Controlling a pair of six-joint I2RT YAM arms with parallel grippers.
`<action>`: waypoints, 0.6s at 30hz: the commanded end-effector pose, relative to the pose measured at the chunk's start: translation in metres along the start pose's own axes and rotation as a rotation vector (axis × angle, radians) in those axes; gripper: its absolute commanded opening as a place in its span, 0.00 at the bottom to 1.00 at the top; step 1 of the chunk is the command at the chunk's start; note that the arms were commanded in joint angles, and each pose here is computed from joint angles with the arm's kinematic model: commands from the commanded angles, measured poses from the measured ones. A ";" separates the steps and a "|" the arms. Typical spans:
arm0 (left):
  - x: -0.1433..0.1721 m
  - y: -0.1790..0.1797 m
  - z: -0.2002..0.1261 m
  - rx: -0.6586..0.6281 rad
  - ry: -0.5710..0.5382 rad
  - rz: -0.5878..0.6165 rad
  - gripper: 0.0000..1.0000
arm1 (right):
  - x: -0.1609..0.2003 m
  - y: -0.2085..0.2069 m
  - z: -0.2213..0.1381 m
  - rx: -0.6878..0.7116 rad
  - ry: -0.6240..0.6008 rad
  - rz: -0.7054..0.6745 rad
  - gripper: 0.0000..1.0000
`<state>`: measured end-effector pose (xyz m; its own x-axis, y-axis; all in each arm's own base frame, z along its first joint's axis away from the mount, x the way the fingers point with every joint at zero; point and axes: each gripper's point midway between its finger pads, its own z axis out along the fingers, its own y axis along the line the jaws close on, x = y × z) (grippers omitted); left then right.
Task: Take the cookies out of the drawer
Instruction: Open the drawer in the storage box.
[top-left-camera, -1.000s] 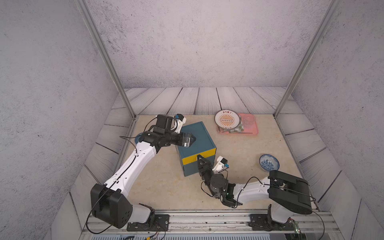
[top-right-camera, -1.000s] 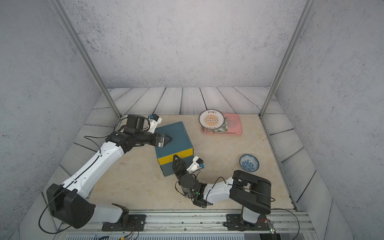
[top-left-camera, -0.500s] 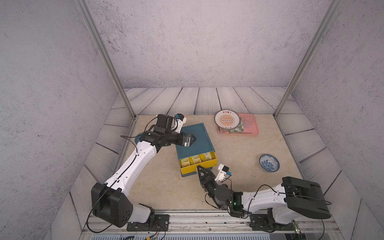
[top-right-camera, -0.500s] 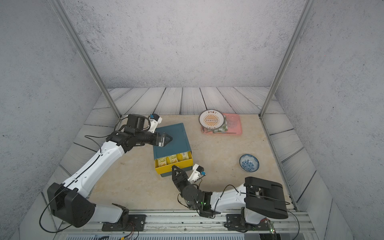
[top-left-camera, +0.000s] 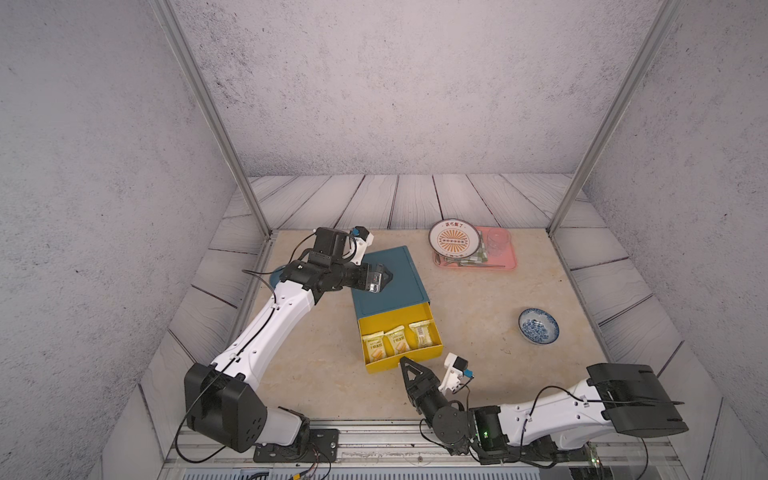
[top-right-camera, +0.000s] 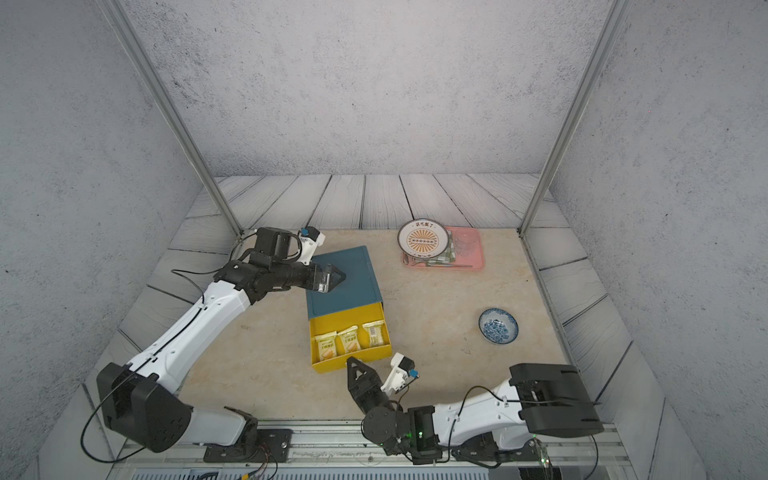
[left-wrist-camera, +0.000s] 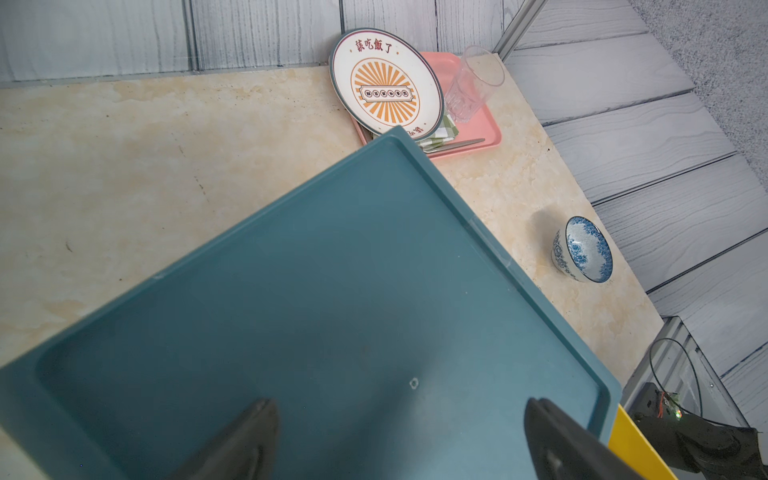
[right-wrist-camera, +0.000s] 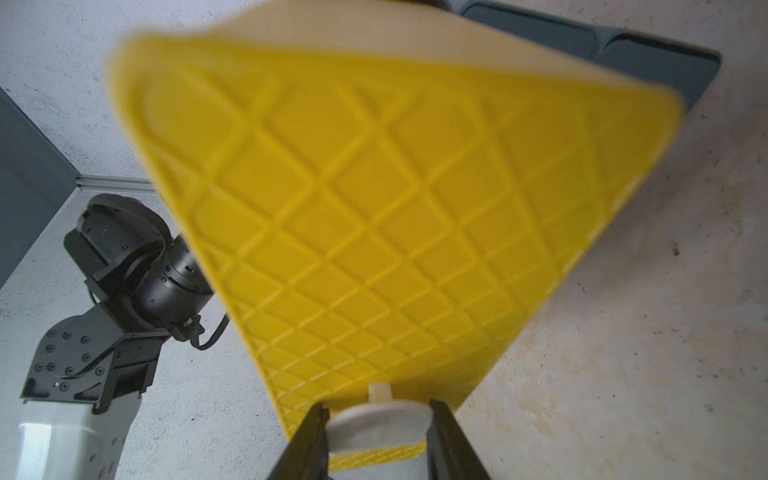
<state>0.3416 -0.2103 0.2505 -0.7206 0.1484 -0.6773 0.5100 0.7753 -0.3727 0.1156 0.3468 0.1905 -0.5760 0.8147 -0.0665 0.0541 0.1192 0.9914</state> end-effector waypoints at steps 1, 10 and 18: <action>0.071 0.024 0.018 -0.075 0.267 -0.146 0.99 | 0.006 -0.016 -0.005 0.034 -0.009 -0.035 0.19; 0.073 0.025 0.017 -0.079 0.272 -0.152 0.99 | 0.009 -0.020 -0.012 0.052 -0.020 -0.028 0.20; 0.071 0.022 0.015 -0.071 0.268 -0.169 0.98 | 0.005 -0.021 -0.012 0.059 -0.044 -0.028 0.47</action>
<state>0.3420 -0.2103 0.2509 -0.7227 0.1440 -0.6760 0.5062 0.7763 -0.3757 0.1066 0.3434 0.1839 -0.5298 0.8476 -0.0294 0.0959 0.0943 0.9909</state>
